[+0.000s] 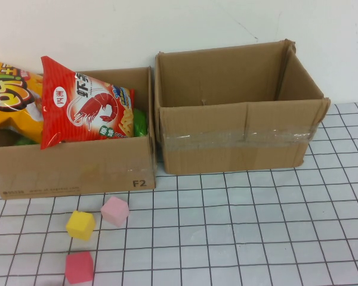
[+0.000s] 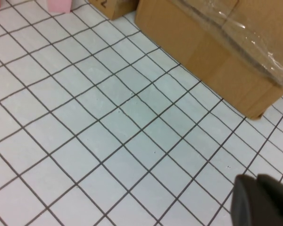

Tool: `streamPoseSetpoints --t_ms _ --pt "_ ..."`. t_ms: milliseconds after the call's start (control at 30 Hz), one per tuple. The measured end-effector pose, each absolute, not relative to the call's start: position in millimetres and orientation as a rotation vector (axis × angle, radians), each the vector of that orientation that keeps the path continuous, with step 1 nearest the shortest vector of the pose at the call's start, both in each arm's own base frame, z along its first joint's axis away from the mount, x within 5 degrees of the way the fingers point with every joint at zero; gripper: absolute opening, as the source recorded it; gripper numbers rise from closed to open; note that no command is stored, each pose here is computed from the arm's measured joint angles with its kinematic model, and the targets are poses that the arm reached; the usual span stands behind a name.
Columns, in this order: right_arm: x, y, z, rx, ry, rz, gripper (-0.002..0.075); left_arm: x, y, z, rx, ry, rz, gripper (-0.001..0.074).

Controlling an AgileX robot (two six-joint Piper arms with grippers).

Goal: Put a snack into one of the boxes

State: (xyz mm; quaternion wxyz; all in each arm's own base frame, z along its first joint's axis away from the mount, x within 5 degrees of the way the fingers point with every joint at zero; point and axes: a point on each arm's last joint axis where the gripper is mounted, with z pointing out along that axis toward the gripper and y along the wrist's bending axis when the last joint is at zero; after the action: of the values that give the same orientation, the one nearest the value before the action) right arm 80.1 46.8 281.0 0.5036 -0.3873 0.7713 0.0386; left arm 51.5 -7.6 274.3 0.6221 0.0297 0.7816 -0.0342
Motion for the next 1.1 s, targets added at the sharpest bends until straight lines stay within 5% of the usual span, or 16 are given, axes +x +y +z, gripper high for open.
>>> streamPoseSetpoints --t_ms 800,1100 --pt "74.2 45.3 262.2 -0.964 1.93 0.114 -0.0001 52.6 -8.4 271.7 0.062 1.793 -0.099 -0.0001" --pt "73.8 45.2 261.8 -0.968 1.933 0.114 -0.0001 50.8 -3.5 221.4 0.089 1.815 0.0 -0.0001"
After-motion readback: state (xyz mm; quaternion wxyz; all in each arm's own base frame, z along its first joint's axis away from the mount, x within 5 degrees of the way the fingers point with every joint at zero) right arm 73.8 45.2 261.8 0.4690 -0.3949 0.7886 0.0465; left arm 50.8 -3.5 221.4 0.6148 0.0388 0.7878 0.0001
